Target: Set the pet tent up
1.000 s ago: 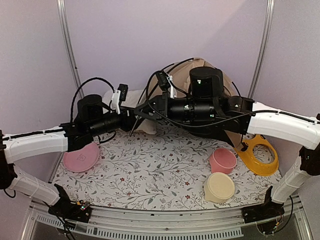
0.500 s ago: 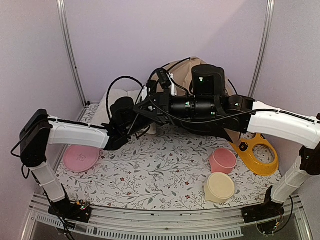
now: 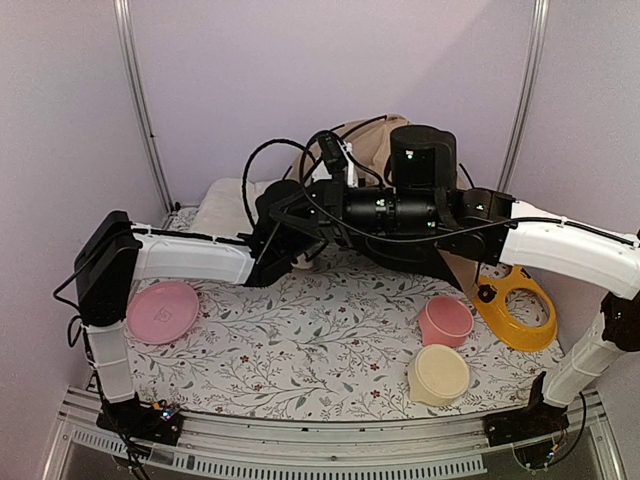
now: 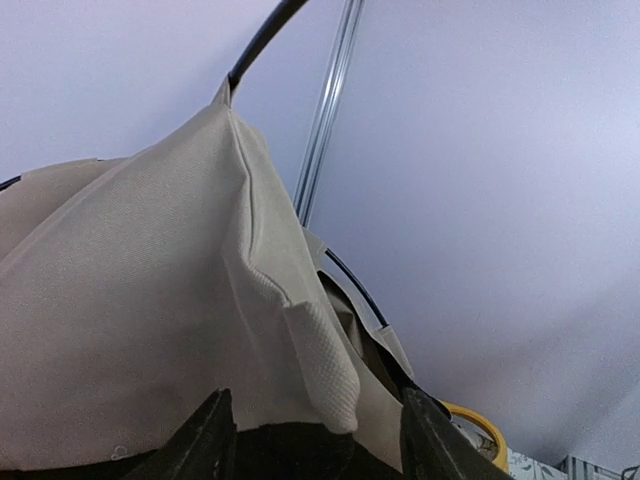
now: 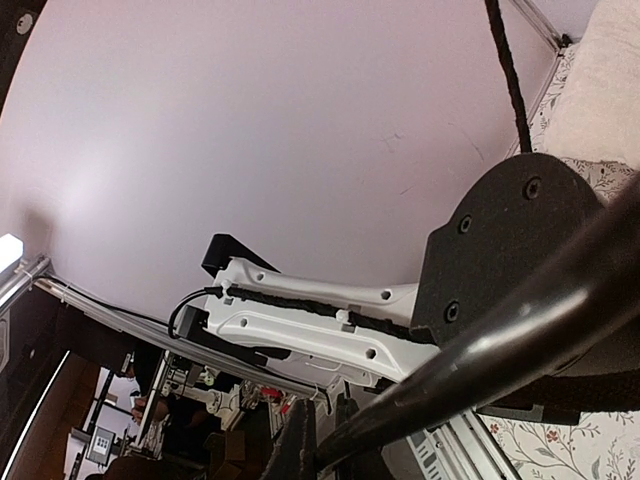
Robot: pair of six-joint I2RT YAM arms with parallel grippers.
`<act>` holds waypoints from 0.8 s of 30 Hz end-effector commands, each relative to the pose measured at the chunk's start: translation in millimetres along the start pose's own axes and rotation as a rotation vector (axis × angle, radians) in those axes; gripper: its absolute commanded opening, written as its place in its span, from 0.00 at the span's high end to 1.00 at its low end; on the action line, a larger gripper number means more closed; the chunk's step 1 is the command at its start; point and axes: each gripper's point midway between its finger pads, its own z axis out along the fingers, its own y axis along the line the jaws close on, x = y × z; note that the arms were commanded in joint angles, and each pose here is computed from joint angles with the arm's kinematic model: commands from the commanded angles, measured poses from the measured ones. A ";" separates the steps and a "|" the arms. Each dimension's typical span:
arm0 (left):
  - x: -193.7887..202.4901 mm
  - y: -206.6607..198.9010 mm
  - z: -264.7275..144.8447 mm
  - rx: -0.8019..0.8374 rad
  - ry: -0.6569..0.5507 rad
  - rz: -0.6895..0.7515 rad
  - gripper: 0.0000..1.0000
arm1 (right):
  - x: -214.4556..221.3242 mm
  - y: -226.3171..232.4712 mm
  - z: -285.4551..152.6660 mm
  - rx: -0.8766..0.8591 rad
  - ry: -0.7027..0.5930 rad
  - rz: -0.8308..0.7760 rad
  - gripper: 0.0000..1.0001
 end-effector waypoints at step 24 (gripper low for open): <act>3.2 -35.7 -66.5 0.054 -0.001 0.028 1.00 | -60.7 -18.3 -55.0 0.125 -0.193 -0.138 1.00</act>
